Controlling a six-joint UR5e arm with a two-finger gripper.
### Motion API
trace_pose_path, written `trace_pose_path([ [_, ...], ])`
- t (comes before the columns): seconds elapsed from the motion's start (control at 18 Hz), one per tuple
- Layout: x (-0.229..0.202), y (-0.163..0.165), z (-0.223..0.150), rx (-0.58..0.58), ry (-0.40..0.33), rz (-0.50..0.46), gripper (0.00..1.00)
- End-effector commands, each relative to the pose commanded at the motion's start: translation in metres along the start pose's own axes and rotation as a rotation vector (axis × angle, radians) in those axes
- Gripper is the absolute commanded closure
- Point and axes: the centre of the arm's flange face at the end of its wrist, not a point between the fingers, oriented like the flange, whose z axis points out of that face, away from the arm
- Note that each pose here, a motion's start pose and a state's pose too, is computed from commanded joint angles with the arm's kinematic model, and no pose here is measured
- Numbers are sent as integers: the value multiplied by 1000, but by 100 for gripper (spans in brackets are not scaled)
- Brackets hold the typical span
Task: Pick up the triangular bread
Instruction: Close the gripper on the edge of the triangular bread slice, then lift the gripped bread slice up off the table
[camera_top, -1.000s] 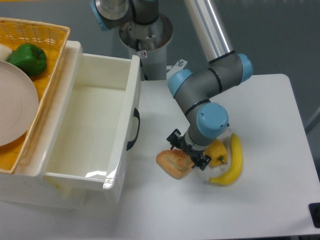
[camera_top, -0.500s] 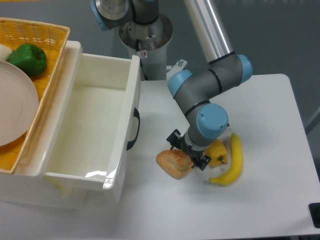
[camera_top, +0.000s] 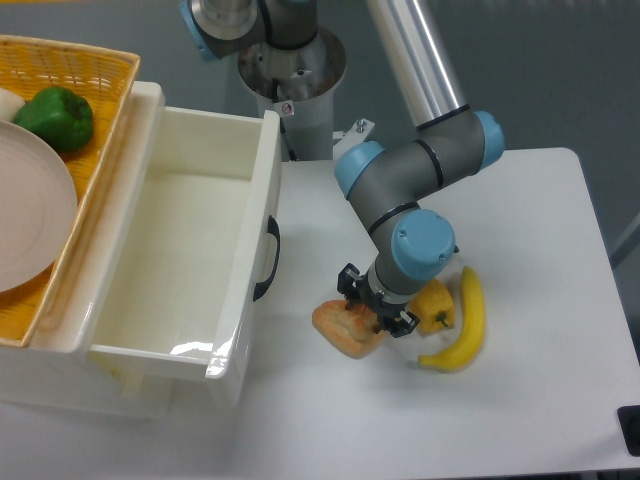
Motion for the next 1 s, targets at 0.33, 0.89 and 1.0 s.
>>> trace_pose_path([
  [0.33,-2,1,-4,2,-6,-1,92],
  [0.89,-8,1,-57,35,-84,25,100],
  [1.0,-3,3,-71,39,-102,69,100],
])
